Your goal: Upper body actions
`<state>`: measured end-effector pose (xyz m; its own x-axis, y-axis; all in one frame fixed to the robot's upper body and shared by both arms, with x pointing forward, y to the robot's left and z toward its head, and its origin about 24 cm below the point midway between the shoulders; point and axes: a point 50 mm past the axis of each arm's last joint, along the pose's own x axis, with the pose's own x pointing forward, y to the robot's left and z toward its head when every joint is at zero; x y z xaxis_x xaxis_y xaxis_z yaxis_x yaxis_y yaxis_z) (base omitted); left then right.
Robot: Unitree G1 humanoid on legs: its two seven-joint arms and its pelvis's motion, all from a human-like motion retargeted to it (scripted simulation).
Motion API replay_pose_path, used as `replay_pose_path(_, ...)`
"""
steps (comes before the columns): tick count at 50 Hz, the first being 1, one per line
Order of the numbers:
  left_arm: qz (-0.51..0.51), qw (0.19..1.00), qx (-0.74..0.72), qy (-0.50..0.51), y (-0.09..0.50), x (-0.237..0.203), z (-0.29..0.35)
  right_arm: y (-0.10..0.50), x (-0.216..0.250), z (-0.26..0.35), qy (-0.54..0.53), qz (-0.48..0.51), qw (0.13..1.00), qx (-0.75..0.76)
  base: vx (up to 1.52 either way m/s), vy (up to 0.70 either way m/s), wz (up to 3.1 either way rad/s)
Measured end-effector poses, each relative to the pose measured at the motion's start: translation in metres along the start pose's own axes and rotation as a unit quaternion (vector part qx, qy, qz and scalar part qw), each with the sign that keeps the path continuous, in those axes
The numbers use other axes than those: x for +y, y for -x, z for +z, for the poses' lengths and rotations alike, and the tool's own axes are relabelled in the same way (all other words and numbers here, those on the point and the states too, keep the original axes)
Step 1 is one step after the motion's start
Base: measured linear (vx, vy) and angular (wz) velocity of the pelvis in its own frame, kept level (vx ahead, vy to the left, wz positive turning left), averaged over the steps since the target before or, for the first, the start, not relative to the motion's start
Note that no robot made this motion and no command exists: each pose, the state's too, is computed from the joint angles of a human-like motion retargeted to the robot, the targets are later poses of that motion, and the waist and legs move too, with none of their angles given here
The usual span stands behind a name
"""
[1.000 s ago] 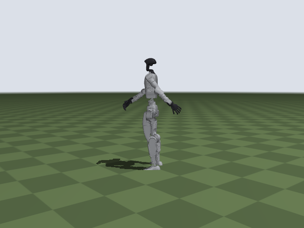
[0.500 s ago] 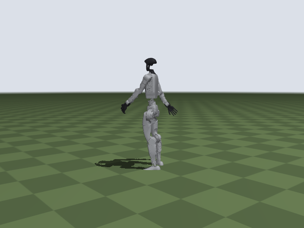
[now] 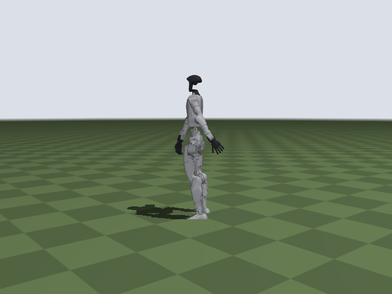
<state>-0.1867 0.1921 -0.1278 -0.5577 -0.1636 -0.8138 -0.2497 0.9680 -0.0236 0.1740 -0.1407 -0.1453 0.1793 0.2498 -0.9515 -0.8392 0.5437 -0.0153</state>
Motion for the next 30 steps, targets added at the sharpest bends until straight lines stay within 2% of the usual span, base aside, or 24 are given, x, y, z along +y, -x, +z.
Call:
replay_pose_path(3, -0.001, 0.996, 0.044, 0.074, -0.005, 0.007, -0.061, 0.016, -0.034, 0.074, 0.069, -0.039, 0.99, -0.116, -0.02, 0.01, -0.31)
replay_pose_path(7, 0.041, 0.988, 0.088, 0.118, -0.005, 0.011, -0.105, 0.046, -0.052, 0.14, 0.1, -0.077, 0.957, -0.26, 0.0, 0.0, 0.0)
replay_pose_path(10, 0.056, 0.986, 0.091, 0.13, -0.005, 0.01, -0.106, 0.057, -0.05, 0.159, 0.095, -0.109, 0.93, -0.338, 0.01, -0.03, 0.1)
replay_pose_path(12, 0.048, 0.988, 0.071, 0.125, -0.007, 0.006, -0.087, 0.05, -0.044, 0.149, 0.083, -0.124, 0.93, -0.335, 0.06, -0.01, 0.12)
replay_pose_path(15, 0.049, 0.994, 0.024, 0.098, -0.007, 0.0, -0.037, 0.027, -0.025, 0.106, 0.076, -0.108, 0.954, -0.268, 0.07, 0.02, 0.14)
replay_pose_path(17, 0.074, 0.996, -0.037, 0.046, -0.001, -0.008, 0.018, 0.009, -0.007, 0.055, 0.066, -0.076, 0.979, -0.175, 0.05, 0.04, 0.21)
replay_pose_path(22, 0.071, 0.952, -0.248, -0.165, 0.062, -0.064, 0.178, 0.002, 0.069, -0.103, -0.035, -0.004, 0.991, 0.126, 0.02, 0.03, 0.39)
replay_pose_path(26, 0.008, 0.858, -0.414, -0.305, 0.15, -0.138, 0.269, 0.049, 0.149, -0.202, -0.203, 0.01, 0.915, 0.349, 0.0, 0.0, 0.22)
replay_pose_path(30, -0.025, 0.746, -0.566, -0.35, 0.241, -0.201, 0.31, 0.098, 0.21, -0.252, -0.371, -0.003, 0.812, 0.45, -0.01, 0.01, -0.22)
